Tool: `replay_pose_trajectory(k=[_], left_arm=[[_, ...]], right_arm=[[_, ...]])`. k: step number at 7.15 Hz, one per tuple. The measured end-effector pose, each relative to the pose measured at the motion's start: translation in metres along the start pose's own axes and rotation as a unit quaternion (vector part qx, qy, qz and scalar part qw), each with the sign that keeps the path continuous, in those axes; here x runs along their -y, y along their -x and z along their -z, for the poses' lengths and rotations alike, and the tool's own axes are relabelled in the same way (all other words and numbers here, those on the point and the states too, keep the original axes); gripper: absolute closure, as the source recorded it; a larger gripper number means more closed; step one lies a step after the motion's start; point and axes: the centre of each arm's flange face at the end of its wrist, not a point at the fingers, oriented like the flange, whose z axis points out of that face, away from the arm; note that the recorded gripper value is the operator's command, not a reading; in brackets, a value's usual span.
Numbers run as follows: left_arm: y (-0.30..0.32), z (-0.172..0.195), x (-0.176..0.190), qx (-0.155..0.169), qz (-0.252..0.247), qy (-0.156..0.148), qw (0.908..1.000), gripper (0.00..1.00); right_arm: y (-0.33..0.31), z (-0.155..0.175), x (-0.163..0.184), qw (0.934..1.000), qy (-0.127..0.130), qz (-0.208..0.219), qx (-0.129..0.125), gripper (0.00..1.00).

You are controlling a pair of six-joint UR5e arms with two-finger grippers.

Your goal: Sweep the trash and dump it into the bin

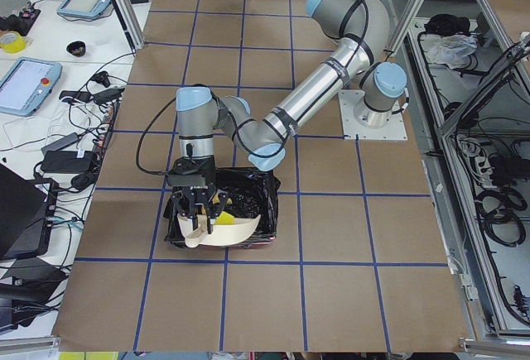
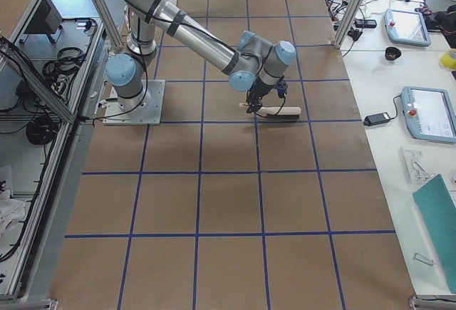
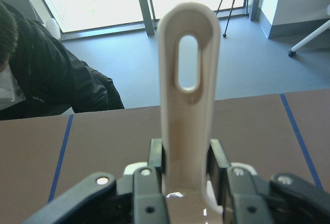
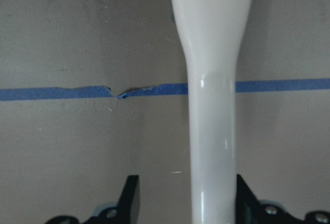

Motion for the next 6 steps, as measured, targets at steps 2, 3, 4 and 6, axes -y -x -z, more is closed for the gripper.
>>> replay_pose_trajectory(k=[2,3,4,6], left_arm=[[0.001,0.012,-0.001,0.003,-0.001,-0.009,1.0000,1.00],[0.001,0.017,-0.003,0.008,-0.003,-0.014,0.9999,1.00],[0.000,0.026,-0.005,0.008,-0.004,-0.020,0.9997,1.00],[-0.001,0.033,-0.009,0.008,-0.005,-0.026,0.9996,1.00]], right_arm=[[0.000,0.000,0.000,1.0000,0.000,0.000,0.000,0.01],[0.000,0.000,0.000,1.0000,0.000,0.000,0.000,0.01],[0.000,0.000,0.000,1.0000,0.000,0.000,0.000,0.01],[0.000,0.004,-0.002,1.0000,-0.003,-0.003,-0.001,0.00]])
